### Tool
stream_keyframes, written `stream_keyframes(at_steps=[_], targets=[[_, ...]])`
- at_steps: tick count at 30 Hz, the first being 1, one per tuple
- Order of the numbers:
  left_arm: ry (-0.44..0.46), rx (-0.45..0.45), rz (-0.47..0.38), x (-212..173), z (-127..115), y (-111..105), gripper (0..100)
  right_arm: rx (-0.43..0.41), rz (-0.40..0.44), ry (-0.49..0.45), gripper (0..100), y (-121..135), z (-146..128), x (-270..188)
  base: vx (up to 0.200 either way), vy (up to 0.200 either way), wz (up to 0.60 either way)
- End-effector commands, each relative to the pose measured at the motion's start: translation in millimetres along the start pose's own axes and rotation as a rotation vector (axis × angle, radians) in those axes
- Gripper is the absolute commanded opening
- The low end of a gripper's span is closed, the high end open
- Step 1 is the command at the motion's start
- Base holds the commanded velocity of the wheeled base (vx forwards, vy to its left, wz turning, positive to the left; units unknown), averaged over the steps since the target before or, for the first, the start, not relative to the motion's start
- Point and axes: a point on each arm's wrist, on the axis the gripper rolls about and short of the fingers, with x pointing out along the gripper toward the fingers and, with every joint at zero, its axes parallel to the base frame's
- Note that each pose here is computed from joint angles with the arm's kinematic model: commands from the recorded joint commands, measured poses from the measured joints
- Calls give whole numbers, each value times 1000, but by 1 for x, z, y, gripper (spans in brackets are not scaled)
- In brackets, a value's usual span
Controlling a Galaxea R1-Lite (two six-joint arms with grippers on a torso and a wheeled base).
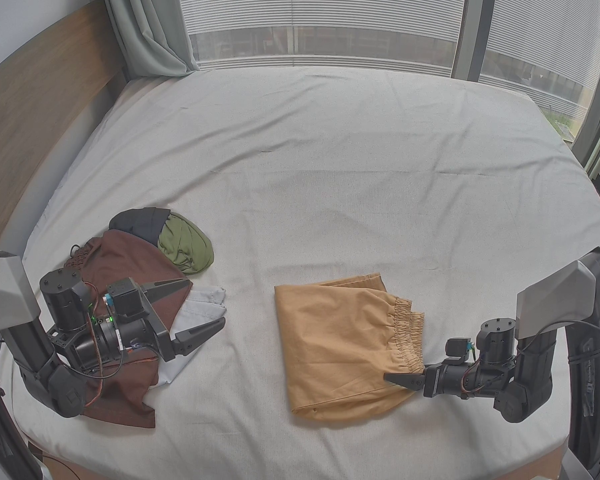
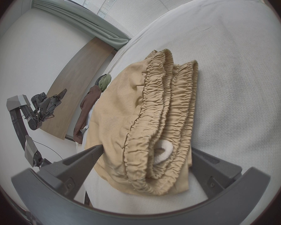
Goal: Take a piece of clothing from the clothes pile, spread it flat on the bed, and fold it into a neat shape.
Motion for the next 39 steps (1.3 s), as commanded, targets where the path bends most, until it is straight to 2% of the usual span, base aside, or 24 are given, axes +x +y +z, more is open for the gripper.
stream_keyframes(at_steps=[1,13,14,32,39], targets=[[4,-4,-2,0,-1,-1,100,-4,10,6,100,3,-1,3,0,0,0],[7,-5,-6,0,-2,-2,100,-12,16,-2,100,3,1,5,0,0,0],[7,-5,-4,0,-2,-1,100,-13,17,-3,0,3,2,5,0,0,0],[7,-6,-3,0,-2,-1,100,-21,27,-4,0,7,3,4,0,0,0],[13,-10,-5,-1,-3,-2,100,-84,81,-79,0,40,27,-15,0,0,0]])
